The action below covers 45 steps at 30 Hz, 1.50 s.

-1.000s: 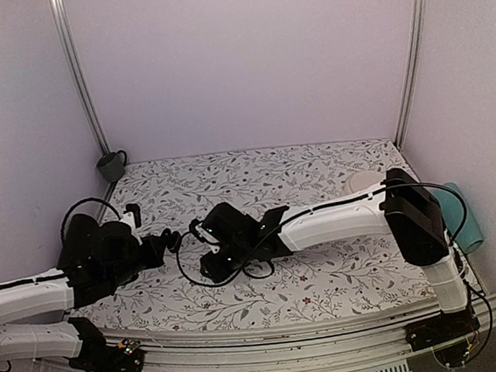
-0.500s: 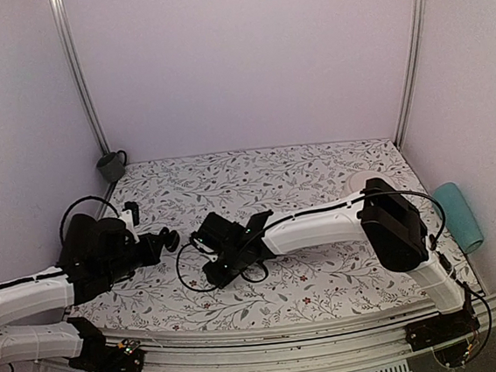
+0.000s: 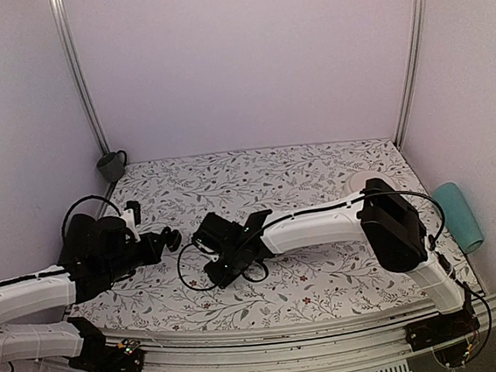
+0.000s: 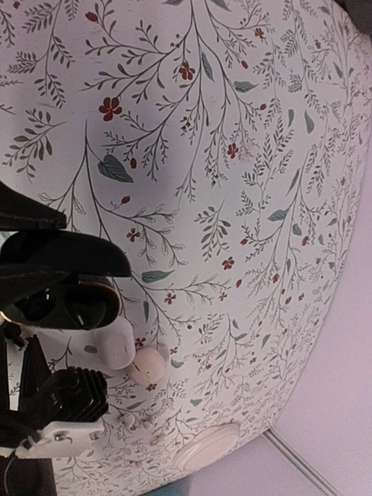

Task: Insert the wireless bluetooth earbuds into the charging case
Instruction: Pick up the left earbud from the center of the board.

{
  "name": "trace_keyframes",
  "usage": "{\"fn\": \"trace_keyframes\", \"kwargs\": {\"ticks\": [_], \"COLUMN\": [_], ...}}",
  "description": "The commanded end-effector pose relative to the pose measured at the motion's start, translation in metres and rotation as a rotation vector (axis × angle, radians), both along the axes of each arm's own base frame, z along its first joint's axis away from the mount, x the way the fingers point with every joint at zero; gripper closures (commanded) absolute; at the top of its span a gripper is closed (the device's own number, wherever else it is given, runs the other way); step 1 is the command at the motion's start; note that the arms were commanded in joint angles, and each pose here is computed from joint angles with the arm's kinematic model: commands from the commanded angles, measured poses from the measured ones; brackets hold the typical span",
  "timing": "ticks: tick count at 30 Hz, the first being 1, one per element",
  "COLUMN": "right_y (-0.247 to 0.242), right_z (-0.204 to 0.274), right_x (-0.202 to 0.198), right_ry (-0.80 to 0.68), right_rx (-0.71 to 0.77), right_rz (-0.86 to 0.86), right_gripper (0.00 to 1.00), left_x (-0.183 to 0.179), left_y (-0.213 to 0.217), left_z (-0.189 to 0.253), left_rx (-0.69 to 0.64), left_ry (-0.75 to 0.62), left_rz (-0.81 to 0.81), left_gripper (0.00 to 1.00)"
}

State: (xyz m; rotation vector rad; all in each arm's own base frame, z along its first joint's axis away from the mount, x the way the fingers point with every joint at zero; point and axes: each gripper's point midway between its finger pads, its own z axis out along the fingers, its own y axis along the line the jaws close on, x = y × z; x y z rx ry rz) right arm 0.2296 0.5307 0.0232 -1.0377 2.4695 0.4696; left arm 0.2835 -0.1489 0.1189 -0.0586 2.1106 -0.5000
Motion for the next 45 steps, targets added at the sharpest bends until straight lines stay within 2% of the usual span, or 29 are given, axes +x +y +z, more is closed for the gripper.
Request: {"fn": "trace_keyframes", "kwargs": {"ticks": [1, 7, 17, 24, 34, 45], "right_y": [0.007, 0.012, -0.001, 0.008, -0.011, -0.012], "right_z": [-0.003, -0.008, -0.015, -0.022, -0.023, -0.015], "right_x": [0.002, -0.003, 0.000, 0.004, 0.004, 0.000], "right_ry": [-0.012, 0.010, 0.044, 0.044, 0.022, 0.029], "right_rx": [-0.013, -0.023, -0.072, -0.086, -0.164, -0.161], "right_rz": [-0.001, -0.010, -0.146, -0.167, -0.221, -0.219], "right_gripper": [0.65, 0.69, 0.72, 0.73, 0.74, 0.75], "left_x": [0.008, 0.007, 0.008, 0.009, 0.008, 0.009], "left_y": [-0.002, -0.003, -0.006, -0.007, -0.008, -0.010], "left_z": [0.011, 0.011, 0.013, 0.017, 0.015, 0.011], "left_rx": [-0.020, -0.024, -0.025, -0.031, -0.027, -0.036], "left_ry": [-0.035, -0.030, -0.036, -0.043, -0.036, -0.027], "left_rz": [-0.001, -0.006, -0.018, -0.023, -0.031, -0.034], "left_gripper": [1.00, 1.00, 1.00, 1.00, 1.00, 1.00]}}
